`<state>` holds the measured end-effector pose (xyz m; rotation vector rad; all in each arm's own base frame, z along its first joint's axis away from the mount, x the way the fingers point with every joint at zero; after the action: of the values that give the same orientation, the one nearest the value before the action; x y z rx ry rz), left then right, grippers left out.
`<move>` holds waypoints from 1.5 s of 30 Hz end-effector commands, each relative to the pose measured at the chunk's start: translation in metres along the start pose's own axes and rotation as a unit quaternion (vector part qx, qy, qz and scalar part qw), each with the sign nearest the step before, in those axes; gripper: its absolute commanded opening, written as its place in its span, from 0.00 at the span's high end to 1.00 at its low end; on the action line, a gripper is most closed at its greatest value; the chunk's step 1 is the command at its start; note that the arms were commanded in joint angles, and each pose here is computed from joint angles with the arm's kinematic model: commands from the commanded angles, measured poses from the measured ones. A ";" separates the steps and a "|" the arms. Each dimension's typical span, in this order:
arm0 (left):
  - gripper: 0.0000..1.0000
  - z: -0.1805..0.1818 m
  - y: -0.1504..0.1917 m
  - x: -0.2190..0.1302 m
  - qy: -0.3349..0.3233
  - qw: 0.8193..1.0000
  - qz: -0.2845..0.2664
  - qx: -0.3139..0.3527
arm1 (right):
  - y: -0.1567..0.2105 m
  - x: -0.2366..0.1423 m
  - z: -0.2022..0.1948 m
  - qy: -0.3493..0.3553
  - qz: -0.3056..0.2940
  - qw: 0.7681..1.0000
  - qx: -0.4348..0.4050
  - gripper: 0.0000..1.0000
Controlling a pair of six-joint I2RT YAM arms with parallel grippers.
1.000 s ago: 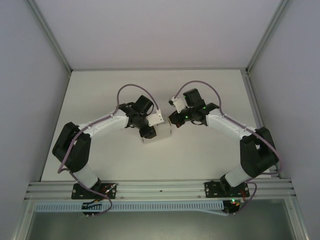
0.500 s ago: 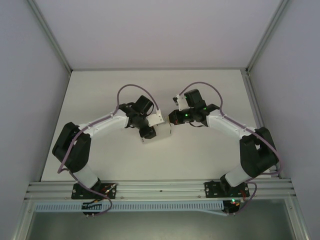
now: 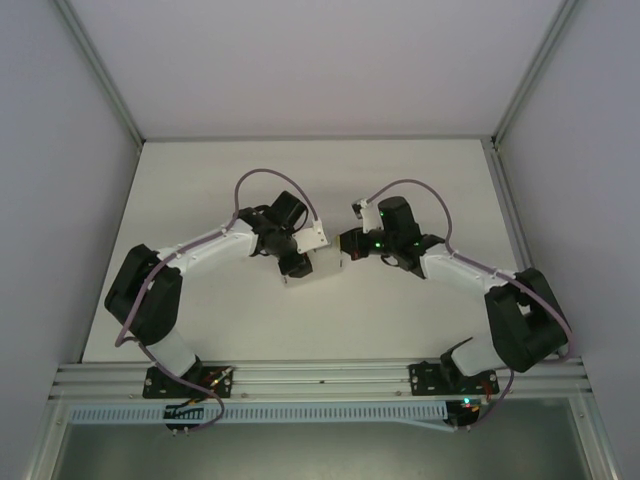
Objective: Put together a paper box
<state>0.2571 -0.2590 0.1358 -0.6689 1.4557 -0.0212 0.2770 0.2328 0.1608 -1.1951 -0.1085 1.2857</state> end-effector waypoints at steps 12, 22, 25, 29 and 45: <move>0.63 0.019 -0.011 0.008 -0.052 0.999 -0.015 -0.008 | 0.078 0.011 0.003 0.083 0.058 0.994 -0.034 1.00; 0.44 0.017 -0.017 -0.006 -0.055 0.998 -0.038 -0.011 | 0.067 0.009 0.006 0.161 0.054 0.985 -0.036 1.00; 0.25 0.015 -0.018 -0.014 -0.057 0.997 -0.049 -0.012 | 0.066 0.007 0.006 0.177 0.051 0.983 -0.025 1.00; 0.00 0.011 -0.021 -0.027 -0.057 0.996 -0.070 -0.012 | 0.065 0.006 0.005 0.184 0.046 0.982 -0.011 1.00; 0.11 0.014 0.020 -0.091 -0.170 0.946 -0.127 -0.247 | 0.060 0.012 0.005 0.192 0.052 0.980 0.001 1.00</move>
<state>0.2544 -0.2199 0.2171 -1.0978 1.0820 0.0950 0.2573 0.2468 0.1582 -1.3923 0.0377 0.9836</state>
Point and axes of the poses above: each hand's point on the last joint's axis, 136 mm out from that joint toward the fingers, its own x axis out along the fingers, its own z axis along the line the jaws close on, y = z × x, the point moved 5 cm from there along -x, back along the fingers, and after that the axes turned 7 degrees about -x, right-handed, at the moved point
